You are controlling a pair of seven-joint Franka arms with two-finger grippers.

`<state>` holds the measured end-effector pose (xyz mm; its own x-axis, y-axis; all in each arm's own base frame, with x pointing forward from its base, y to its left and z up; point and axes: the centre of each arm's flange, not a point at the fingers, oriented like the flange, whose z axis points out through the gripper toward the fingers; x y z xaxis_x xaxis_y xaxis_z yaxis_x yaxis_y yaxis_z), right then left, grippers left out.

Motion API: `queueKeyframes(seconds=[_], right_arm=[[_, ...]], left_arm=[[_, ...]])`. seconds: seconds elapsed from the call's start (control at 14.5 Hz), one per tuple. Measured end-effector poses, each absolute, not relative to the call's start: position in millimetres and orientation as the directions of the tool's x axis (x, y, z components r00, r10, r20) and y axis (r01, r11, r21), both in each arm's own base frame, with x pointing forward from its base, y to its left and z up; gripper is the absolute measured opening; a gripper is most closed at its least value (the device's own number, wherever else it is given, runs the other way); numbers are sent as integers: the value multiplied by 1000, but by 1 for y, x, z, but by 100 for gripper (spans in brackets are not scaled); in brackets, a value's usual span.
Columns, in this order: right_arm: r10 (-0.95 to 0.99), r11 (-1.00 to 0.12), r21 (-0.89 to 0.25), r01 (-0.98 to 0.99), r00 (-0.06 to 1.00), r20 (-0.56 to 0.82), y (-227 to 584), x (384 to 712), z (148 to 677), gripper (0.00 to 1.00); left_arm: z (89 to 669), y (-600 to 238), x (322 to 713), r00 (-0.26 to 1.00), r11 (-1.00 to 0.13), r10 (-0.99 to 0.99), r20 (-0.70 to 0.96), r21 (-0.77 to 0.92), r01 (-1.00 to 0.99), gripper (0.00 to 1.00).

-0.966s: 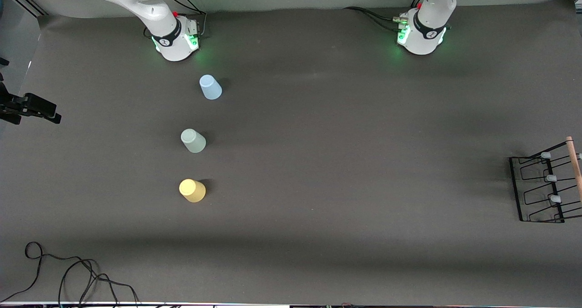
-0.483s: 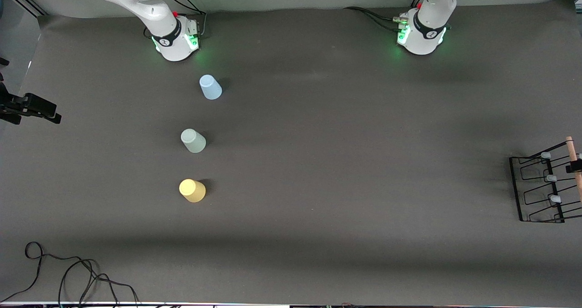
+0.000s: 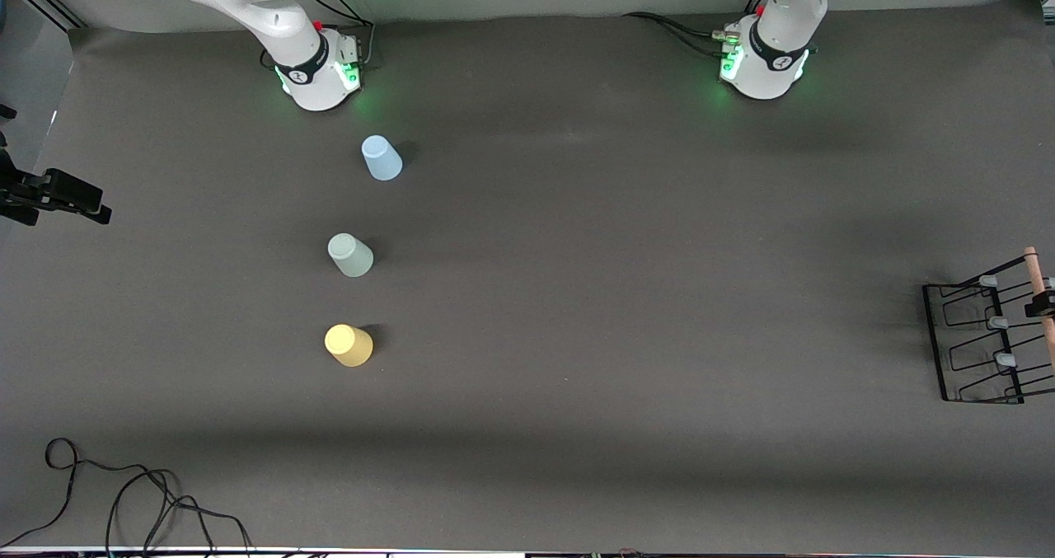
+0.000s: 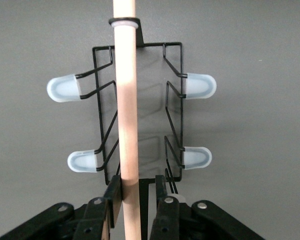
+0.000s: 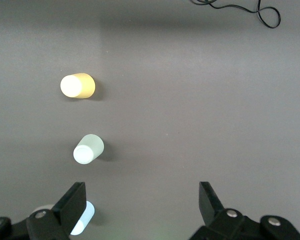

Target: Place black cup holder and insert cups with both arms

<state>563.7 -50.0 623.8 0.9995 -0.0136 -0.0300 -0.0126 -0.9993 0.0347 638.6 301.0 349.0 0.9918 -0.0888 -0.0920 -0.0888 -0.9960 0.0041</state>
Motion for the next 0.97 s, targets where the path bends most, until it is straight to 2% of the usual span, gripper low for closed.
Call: queueKeyframes(seconds=[0.14,0.21,0.28,0.34,0.69,0.97], right_arm=[[-14,-999,35,-13,999,-30,-50,564,624,100],[-14,-999,35,-13,999,-30,-50,564,624,100],[-14,-999,35,-13,999,-30,-50,564,624,100],[-14,-999,35,-13,999,-30,-50,564,624,100],[-14,-999,35,-13,999,-30,-50,564,624,100],[-14,-999,35,-13,999,-30,-50,564,624,100]], left_arm=[[346,301,639,991,-996,-90,-95,5,-90,33],[346,301,639,991,-996,-90,-96,5,-90,28],[346,300,639,991,-996,-91,-96,5,-91,18],[346,299,640,991,-996,-93,-95,6,-93,15],[365,277,656,994,-995,-98,-58,-7,-98,15],[403,208,671,990,-994,-113,-82,3,-113,15]])
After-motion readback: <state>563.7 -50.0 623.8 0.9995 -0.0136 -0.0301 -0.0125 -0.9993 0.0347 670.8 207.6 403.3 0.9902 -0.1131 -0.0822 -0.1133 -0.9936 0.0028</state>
